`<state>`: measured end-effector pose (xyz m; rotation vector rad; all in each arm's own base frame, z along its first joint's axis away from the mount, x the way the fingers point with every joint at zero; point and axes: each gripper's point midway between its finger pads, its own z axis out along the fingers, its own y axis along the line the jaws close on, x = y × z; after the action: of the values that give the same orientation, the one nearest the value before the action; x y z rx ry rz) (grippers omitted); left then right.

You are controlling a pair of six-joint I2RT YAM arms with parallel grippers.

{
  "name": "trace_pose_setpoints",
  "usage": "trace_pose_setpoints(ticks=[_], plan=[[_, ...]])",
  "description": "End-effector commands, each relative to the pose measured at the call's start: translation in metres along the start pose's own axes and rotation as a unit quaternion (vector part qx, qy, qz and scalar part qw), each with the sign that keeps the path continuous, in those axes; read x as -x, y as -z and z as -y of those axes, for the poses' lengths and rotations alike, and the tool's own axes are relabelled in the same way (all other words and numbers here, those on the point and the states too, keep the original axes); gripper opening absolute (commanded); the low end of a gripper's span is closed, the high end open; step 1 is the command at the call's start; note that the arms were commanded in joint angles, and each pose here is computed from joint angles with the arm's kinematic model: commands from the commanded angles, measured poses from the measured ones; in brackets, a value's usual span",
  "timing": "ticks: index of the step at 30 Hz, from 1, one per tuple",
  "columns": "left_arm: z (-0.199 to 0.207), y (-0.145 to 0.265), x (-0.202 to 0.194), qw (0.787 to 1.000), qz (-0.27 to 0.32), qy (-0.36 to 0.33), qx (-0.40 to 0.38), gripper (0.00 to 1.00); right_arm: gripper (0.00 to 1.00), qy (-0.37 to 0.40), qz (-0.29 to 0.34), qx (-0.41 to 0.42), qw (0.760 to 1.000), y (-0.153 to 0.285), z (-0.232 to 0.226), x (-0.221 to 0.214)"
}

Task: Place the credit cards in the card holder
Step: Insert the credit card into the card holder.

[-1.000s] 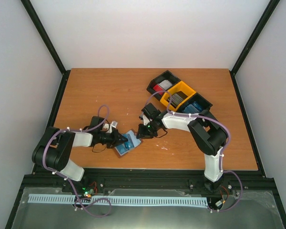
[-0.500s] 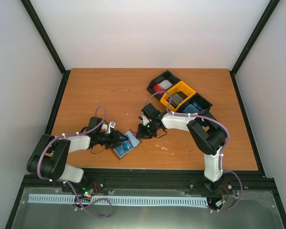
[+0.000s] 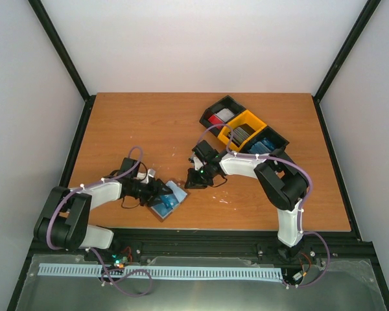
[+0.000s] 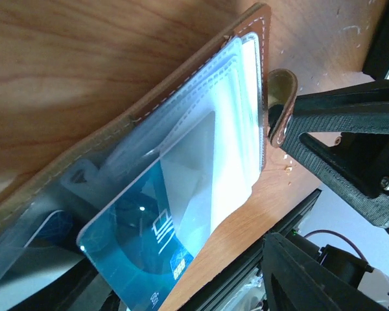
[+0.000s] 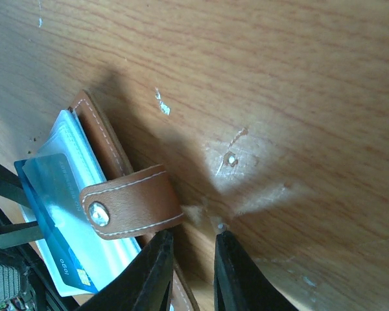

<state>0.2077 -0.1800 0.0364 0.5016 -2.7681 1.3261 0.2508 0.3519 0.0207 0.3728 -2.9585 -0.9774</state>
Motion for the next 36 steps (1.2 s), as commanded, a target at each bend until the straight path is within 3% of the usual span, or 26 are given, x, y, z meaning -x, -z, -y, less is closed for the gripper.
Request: trace_pose_setpoints(ticks=[1, 15, 19, 30, 36], plan=[[-0.012, 0.007, -0.003, 0.998, -0.001, 0.037, 0.047, 0.58, 0.20, -0.034, -0.057, -0.079, 0.995, -0.028, 0.048, -0.039], [-0.004, 0.026, -0.004, 0.993, 0.016, 0.082, 0.080, 0.71, 0.23, -0.009, -0.058, -0.058, 0.997, -0.028, 0.037, -0.043], [-0.006, 0.027, -0.011, 0.992, 0.010, 0.093, 0.080, 0.71, 0.23, -0.008, -0.058, -0.055, 0.997, -0.029, 0.037, -0.044], [-0.018, 0.016, -0.012, 0.991, 0.004, 0.105, 0.086, 0.56, 0.23, 0.003, -0.067, -0.042, 0.997, -0.033, 0.030, -0.048], [-0.015, 0.008, -0.010, 0.992, -0.008, 0.096, 0.077, 0.32, 0.13, 0.016, -0.075, -0.033, 0.997, -0.035, 0.024, -0.050]])
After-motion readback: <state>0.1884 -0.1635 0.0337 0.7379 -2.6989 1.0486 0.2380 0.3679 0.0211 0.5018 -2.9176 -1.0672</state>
